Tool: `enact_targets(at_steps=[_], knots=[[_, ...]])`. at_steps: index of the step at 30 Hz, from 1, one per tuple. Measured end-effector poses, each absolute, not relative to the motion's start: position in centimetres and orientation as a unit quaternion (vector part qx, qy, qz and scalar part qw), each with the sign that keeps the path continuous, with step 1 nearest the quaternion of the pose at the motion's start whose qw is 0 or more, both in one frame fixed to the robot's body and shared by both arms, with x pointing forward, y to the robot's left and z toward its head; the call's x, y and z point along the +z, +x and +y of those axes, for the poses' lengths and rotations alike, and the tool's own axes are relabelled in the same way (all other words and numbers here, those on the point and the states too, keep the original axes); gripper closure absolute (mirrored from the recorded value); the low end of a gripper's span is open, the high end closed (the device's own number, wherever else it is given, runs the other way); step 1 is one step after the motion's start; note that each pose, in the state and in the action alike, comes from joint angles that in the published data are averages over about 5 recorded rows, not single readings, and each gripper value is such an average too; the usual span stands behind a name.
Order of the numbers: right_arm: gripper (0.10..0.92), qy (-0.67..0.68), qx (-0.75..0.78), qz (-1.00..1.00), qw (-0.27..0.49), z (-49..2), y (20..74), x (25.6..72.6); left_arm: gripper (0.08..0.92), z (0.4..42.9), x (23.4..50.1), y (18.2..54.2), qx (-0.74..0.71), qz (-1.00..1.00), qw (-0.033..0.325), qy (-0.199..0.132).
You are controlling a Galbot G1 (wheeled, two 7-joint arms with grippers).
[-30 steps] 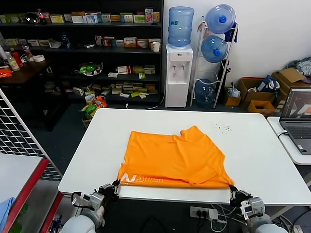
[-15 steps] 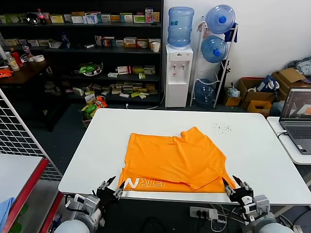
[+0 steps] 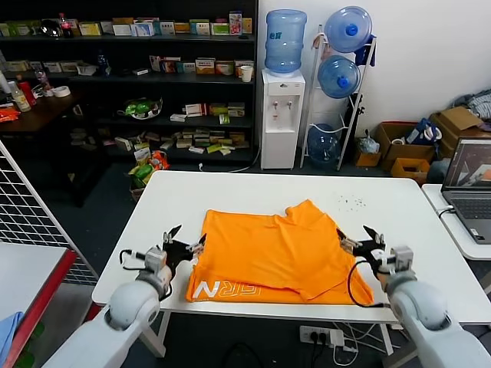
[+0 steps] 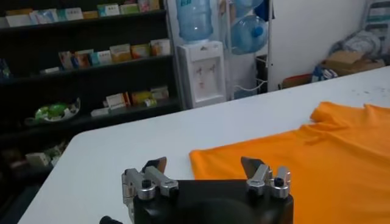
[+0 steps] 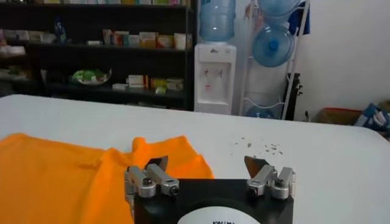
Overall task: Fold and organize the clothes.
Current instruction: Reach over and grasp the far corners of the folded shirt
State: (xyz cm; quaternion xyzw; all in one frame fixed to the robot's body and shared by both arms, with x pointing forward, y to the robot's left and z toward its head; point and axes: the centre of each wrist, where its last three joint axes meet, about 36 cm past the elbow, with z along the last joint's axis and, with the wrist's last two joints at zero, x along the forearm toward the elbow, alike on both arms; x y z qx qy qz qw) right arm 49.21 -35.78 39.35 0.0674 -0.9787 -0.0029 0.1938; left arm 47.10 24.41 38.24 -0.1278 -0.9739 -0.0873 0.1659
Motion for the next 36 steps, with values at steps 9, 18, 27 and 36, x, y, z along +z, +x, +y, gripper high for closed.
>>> enact_targets(at_steps=[9,18,27,36], knots=[[0.200,0.068,-0.031,-0.971,0.229,-35.8,56.8,37.2,0.177,23.1,36.0,56.5,-0.078,-0.977,0.175,-0.092],[0.281,0.086,-0.033,-0.960,0.264,-33.7,60.2,33.9,0.177,21.5,32.4,60.0,-0.075,-0.970,0.219,-0.075],[0.541,0.094,-0.024,-0.955,0.279,-32.5,61.4,32.4,0.301,21.0,30.9,60.5,-0.076,-0.964,0.243,-0.081],[0.801,0.096,-0.018,-0.956,0.277,-32.1,61.2,32.1,0.561,20.8,30.4,59.9,-0.069,-0.961,0.251,-0.091]])
